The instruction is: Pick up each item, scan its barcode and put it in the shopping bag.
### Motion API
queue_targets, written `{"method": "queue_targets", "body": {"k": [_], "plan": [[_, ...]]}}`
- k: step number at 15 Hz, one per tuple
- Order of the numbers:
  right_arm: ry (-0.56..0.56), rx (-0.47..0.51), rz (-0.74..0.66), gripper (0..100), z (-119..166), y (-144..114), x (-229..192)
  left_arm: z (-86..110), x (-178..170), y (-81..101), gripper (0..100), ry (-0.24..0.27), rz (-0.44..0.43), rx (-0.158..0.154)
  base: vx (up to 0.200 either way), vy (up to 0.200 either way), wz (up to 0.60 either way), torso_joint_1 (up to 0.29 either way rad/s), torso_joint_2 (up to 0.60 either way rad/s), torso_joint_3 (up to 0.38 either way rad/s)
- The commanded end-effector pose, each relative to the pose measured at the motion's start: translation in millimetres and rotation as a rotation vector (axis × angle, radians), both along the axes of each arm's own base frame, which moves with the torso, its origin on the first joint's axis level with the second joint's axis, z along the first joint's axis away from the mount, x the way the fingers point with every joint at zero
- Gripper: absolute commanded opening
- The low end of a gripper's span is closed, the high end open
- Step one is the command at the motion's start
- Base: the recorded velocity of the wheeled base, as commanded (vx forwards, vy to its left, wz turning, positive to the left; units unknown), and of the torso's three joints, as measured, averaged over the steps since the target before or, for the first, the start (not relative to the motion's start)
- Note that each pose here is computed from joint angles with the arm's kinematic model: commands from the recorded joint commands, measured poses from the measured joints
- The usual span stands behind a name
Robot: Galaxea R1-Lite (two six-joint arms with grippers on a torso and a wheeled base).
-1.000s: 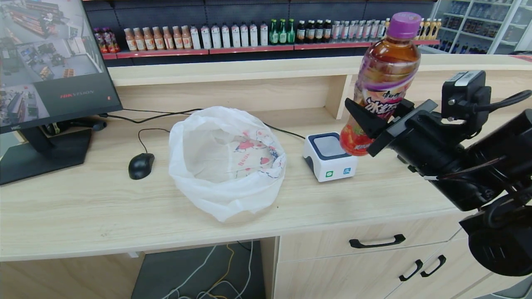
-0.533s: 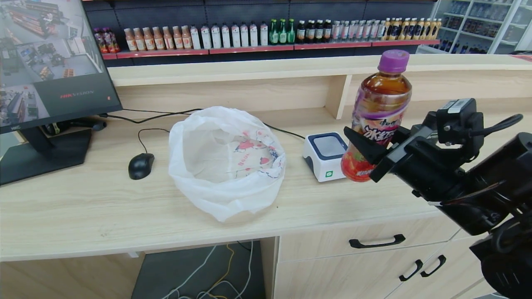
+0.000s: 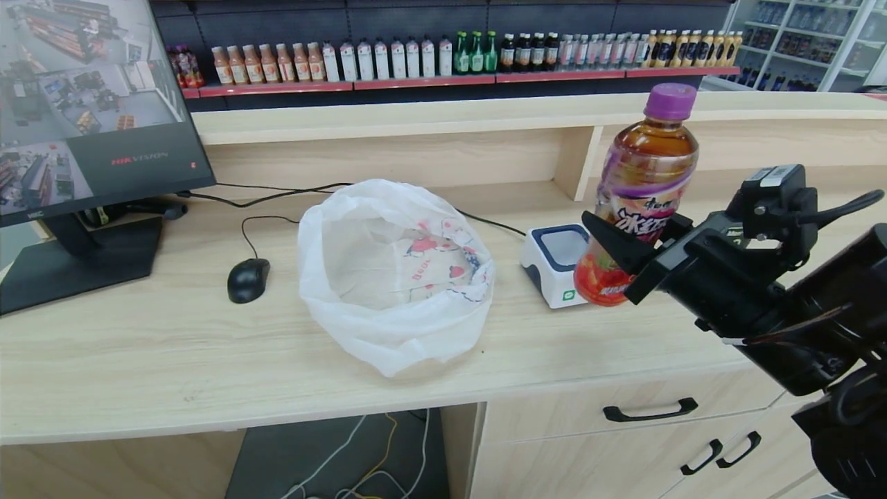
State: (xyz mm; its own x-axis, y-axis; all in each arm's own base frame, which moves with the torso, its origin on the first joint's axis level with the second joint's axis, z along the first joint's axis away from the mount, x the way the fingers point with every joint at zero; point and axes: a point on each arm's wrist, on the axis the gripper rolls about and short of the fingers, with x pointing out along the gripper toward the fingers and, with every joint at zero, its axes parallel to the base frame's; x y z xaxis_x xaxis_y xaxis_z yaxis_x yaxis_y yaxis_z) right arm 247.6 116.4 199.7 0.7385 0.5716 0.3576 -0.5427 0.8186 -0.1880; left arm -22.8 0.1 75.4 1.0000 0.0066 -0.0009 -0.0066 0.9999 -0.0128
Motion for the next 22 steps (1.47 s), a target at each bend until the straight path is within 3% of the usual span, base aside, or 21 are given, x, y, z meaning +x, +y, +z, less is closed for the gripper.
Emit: {"method": "queue_targets", "body": {"k": [1, 8, 18, 20, 22], "plan": [[-0.004, 0.001, 0.003, 0, 0, 1, 0, 0.0, 0, 0.0, 100, -0.001, 0.001, -0.001, 0.000, 0.200, 0.00, 0.017, 0.00, -0.002], [-0.008, 0.003, 0.001, 0, 2, 0, -1, 0.0, 0, 0.0, 100, -0.001, 0.001, -0.001, 0.000, 0.200, 0.00, 0.002, 0.00, 0.004], [-0.055, 0.032, 0.017, 0, 16, 0, -9, 0.0, 0, 0.0, 100, -0.001, 0.001, 0.000, 0.000, 0.000, 0.00, 0.000, 0.00, 0.000], [-0.094, 0.055, 0.032, 0, 30, 10, 1, 0.0, 0, 0.0, 100, -0.001, 0.001, 0.000, 0.000, 0.000, 0.00, 0.000, 0.00, 0.000], [-0.054, 0.080, 0.022, 0, 41, 31, 7, 0.0, 0, 0.0, 100, -0.001, 0.001, 0.000, 0.000, 0.000, 0.00, 0.000, 0.00, 0.000]]}}
